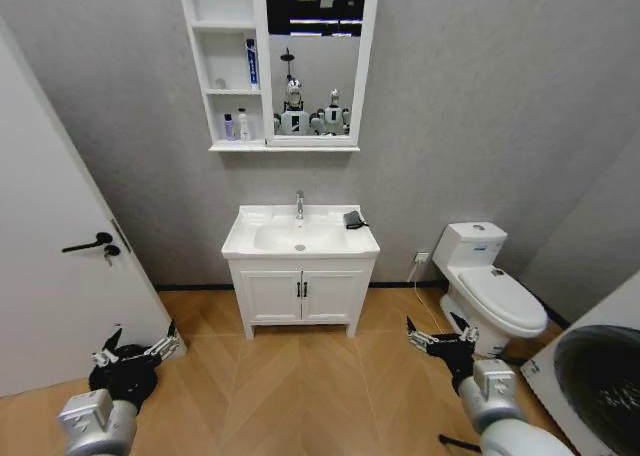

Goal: Move facial cleanser and shampoo from washbasin to cabinet, then wipe washbasin with towel.

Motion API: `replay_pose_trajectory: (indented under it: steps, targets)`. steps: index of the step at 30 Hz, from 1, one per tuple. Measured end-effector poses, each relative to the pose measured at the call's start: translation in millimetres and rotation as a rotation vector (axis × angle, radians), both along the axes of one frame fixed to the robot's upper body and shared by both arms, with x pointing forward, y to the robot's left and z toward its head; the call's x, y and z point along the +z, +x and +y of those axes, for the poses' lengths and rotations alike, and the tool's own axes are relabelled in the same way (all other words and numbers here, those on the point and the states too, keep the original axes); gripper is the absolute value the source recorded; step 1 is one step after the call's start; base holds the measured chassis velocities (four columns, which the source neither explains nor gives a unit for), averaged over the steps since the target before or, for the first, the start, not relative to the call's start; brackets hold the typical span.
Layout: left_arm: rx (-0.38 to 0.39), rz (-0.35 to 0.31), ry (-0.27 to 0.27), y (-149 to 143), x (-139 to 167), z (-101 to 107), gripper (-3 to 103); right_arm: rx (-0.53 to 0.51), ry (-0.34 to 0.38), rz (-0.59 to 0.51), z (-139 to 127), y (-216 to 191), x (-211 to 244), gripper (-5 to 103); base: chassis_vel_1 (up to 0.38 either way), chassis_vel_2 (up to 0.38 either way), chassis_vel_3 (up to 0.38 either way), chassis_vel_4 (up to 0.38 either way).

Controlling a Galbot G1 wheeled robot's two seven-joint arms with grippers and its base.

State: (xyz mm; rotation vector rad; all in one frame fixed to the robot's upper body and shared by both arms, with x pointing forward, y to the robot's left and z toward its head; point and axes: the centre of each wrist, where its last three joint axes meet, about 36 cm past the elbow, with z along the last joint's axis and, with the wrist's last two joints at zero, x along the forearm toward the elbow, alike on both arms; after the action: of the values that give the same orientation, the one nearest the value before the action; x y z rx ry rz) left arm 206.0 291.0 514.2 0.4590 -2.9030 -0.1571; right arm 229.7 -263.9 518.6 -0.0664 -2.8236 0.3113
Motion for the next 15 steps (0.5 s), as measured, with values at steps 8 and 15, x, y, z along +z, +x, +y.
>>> replay_pose_trajectory:
  steps: [8, 15]
  targets:
    - [0.001, 0.000, 0.000, 0.0, 0.0, 0.0, 100, 0.014, 0.016, -0.021, -2.0, 1.1, 1.4, 100, 0.207, -0.158, -0.213, 0.223]
    - [0.000, 0.000, 0.000, 0.0, 0.0, 0.0, 100, -0.008, 0.006, -0.011, -2.2, 1.3, 1.6, 100, -0.068, -0.012, 0.029, -0.030]
